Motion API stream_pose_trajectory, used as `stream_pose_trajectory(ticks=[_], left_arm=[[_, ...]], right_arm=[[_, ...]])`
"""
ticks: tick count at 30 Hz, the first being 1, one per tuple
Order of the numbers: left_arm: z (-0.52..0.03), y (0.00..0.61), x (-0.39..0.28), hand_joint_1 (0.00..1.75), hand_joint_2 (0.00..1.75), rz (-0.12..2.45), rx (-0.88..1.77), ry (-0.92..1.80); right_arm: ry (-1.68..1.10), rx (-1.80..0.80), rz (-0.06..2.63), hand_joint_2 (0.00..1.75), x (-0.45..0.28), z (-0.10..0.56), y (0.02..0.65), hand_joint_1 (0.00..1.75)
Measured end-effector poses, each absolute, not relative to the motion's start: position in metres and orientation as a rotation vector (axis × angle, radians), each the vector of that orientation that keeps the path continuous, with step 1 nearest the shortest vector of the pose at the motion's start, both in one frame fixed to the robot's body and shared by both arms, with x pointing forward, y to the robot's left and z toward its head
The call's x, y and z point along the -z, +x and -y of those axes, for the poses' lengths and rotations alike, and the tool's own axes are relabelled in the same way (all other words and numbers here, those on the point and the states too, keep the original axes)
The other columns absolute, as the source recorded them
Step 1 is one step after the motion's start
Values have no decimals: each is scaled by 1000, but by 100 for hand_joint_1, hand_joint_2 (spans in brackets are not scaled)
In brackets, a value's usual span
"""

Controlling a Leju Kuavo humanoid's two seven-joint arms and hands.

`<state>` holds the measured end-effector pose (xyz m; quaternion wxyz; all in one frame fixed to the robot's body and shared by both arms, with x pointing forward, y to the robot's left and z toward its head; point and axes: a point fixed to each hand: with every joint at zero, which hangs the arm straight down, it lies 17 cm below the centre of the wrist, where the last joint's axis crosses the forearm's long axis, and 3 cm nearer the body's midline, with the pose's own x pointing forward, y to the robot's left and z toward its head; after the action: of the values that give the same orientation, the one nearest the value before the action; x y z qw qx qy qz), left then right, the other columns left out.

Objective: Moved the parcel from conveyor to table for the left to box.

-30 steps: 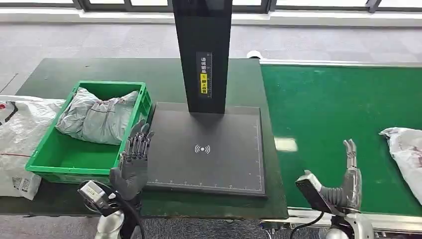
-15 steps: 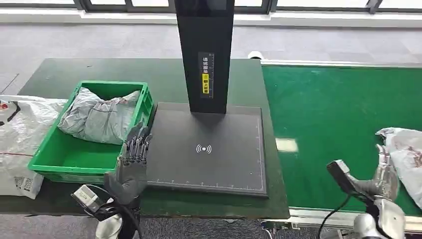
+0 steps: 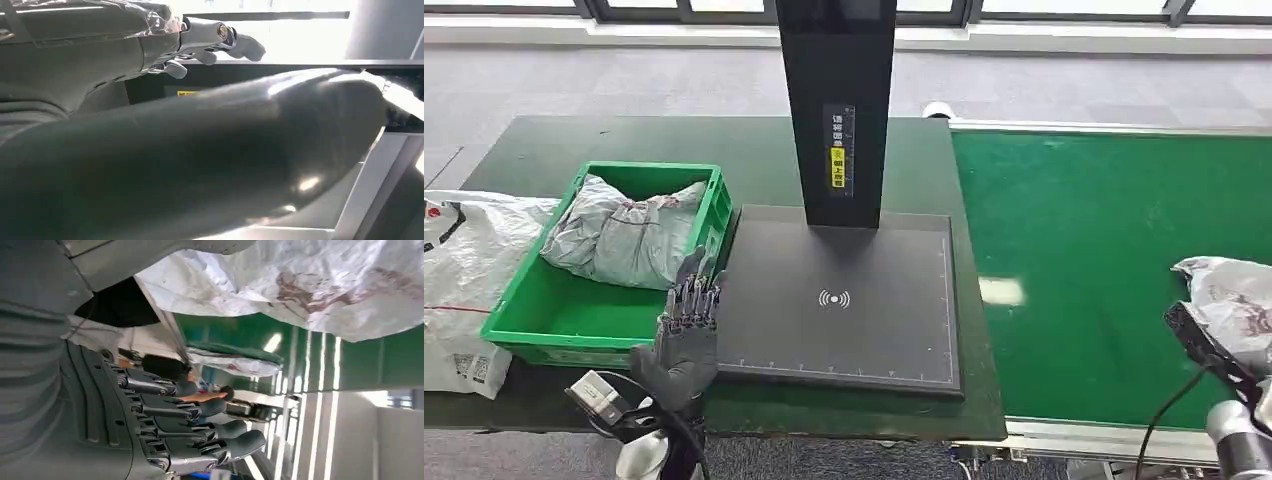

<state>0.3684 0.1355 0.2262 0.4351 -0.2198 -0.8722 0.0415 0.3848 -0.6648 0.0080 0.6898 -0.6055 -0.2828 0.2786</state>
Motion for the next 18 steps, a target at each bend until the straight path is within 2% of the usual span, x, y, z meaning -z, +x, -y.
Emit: stream_pose_trajectory(ticks=[8, 18], left_arm=[[-135, 371, -224, 0, 0, 2165, -106, -538], [-129, 373, -219, 0, 0, 2149, -83, -551]], right_arm=[[-1354, -613, 549, 175, -6, 681, 376, 0], [-1153, -644, 370, 175, 53, 677, 330, 0]])
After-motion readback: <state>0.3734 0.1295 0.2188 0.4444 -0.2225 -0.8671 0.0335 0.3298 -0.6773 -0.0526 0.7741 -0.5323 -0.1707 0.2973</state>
